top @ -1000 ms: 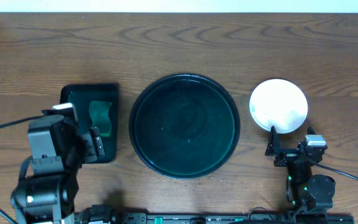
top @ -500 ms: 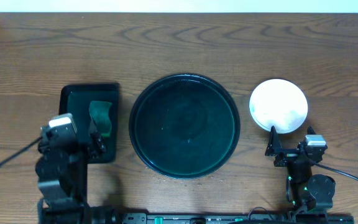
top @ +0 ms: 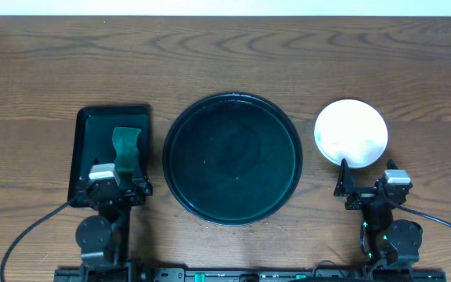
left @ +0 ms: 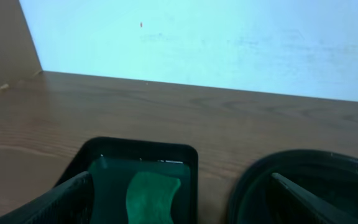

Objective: Clean dirty plates on tray and stack at the side

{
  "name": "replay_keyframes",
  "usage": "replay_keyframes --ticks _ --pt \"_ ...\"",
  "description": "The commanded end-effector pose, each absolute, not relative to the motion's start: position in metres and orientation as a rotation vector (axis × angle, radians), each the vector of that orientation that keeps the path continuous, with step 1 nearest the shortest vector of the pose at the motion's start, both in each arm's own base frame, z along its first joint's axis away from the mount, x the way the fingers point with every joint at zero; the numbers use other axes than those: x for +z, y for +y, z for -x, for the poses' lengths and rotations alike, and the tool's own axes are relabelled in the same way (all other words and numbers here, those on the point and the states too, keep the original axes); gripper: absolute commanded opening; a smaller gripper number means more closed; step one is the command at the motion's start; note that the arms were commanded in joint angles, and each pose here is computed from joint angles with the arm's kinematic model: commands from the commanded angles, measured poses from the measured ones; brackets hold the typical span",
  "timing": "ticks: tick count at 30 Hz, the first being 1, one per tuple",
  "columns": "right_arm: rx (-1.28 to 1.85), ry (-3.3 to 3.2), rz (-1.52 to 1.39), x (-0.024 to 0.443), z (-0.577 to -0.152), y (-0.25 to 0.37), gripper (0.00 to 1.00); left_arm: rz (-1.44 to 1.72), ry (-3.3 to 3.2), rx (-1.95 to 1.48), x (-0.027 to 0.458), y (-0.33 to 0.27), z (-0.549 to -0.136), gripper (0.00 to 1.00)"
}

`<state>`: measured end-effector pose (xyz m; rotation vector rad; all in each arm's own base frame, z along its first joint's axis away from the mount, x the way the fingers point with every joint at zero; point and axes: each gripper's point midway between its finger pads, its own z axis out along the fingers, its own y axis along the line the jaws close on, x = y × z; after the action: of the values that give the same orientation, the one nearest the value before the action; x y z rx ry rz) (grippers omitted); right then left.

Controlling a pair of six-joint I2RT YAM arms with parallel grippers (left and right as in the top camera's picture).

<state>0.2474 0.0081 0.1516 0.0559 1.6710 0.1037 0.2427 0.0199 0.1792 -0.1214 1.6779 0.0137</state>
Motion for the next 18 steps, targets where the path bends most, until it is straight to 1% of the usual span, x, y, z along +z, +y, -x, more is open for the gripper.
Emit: replay_keyframes --ticks 1,8,18 --pt "0.098 1.67 -0.053 0.151 -0.247 0.007 0.99 0.101 1.661 -0.001 0.167 0.016 -0.242 0.88" --pt "0.099 1.67 -0.053 0.151 -0.247 0.007 0.99 0.108 1.717 0.001 0.138 0.016 -0.243 0.88" --pt "0.099 1.67 -0.053 0.151 -0.247 0.007 0.99 0.114 1.719 0.008 0.137 0.018 -0.243 0.88"
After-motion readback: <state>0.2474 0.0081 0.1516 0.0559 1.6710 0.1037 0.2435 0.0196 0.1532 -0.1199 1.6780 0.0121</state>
